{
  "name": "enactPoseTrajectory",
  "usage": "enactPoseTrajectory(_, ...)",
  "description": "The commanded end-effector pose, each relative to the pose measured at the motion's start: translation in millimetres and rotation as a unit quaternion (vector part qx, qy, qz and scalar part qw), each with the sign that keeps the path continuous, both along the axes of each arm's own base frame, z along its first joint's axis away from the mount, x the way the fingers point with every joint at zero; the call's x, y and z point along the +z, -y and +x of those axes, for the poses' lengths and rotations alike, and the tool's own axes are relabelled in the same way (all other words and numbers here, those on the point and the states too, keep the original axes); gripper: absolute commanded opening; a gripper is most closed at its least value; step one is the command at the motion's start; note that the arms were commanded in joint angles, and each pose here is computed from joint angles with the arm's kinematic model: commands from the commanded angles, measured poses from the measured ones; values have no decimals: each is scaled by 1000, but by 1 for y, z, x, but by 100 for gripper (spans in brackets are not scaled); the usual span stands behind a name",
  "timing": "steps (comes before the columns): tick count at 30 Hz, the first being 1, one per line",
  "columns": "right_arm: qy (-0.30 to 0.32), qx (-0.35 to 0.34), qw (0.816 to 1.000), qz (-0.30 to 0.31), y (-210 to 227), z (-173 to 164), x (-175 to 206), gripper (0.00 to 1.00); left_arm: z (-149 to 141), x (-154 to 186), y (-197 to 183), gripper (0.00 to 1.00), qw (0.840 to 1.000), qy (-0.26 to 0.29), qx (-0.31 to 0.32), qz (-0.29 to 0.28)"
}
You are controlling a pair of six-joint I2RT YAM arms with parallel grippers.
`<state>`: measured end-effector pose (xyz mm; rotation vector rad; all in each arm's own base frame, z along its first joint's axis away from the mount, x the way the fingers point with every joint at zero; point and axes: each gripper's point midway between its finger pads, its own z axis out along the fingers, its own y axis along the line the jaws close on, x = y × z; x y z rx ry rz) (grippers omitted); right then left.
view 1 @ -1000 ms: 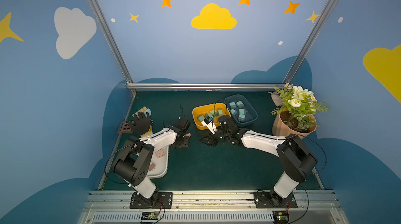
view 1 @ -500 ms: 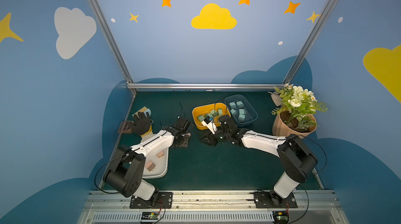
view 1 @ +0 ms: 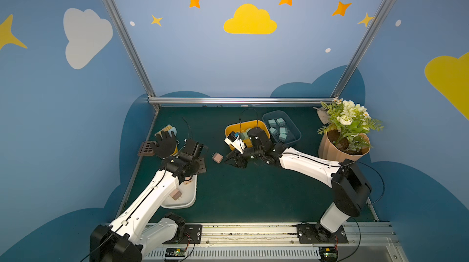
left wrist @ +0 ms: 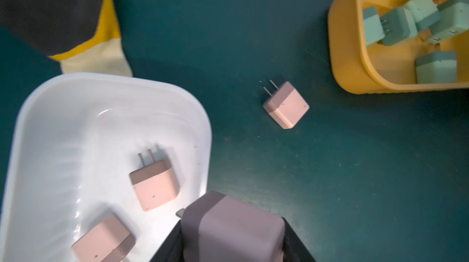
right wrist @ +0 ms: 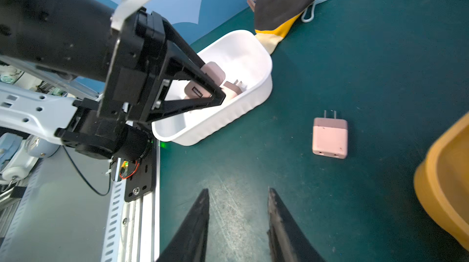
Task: Place the plugs by color into the storage box
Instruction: Pick up the plug from the center of the board, then place the plug in the storage box.
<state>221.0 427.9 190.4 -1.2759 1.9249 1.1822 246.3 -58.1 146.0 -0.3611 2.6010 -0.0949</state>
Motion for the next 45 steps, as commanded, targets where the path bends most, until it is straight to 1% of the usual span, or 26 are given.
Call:
enactPoseTrajectory(1, -30, 33, 999, -7, -10, -19, -6, 39, -15, -2, -26, 18, 999, -21, 43, 24)
enactPoseTrajectory(3, -41, 42, 998, 0, -16, -26, -7, 39, -14, -4, -36, 13, 998, -18, 63, 19)
enactPoseTrajectory(7, -51, 46, 998, 7, -23, -32, -14, 39, -3, -8, -52, 10, 995, -7, 97, 5)
enactPoseTrajectory(9, -57, 44, 997, 4, -26, -32, -19, 38, 4, -11, -65, 8, 992, -2, 124, 4)
enactPoseTrajectory(12, -70, 48, 996, -14, -31, -34, -27, 38, 15, -14, -79, 10, 988, 8, 153, -8)
enactPoseTrajectory(15, -80, 58, 994, -37, -37, -39, -33, 38, 25, -24, -88, 13, 986, 14, 165, -12)
enactPoseTrajectory(18, -77, 69, 993, -52, -43, -45, -35, 38, 30, -38, -95, 13, 985, 0, 171, -8)
enactPoseTrajectory(21, -69, 73, 994, -52, -47, -47, -35, 38, 33, -48, -103, 14, 984, -13, 178, -1)
enactPoseTrajectory(24, -72, 74, 993, -52, -50, -48, -34, 38, 33, -56, -109, 19, 983, -24, 184, 2)
enactPoseTrajectory(25, -73, 75, 993, -54, -52, -48, -34, 38, 33, -58, -109, 22, 983, -27, 183, 1)
enactPoseTrajectory(27, -75, 78, 992, -58, -53, -50, -34, 39, 32, -60, -109, 36, 983, -29, 183, 1)
enactPoseTrajectory(29, -74, 81, 992, -62, -54, -52, -35, 39, 32, -59, -109, 57, 983, -28, 182, 0)
enactPoseTrajectory(31, -76, 79, 992, -66, -53, -52, -34, 39, 31, -59, -110, 69, 983, -28, 182, 2)
enactPoseTrajectory(32, -77, 75, 992, -68, -53, -51, -32, 39, 31, -57, -110, 73, 983, -26, 183, 2)
enactPoseTrajectory(35, -82, 70, 992, -67, -52, -51, -22, 39, 28, -59, -111, 76, 983, -26, 183, 5)
enactPoseTrajectory(41, -79, 69, 993, -61, -51, -52, -10, 39, 26, -61, -110, 75, 982, -19, 188, 2)
enactPoseTrajectory(45, -84, 65, 992, -63, -50, -52, -11, 39, 26, -59, -111, 76, 983, -12, 182, 7)
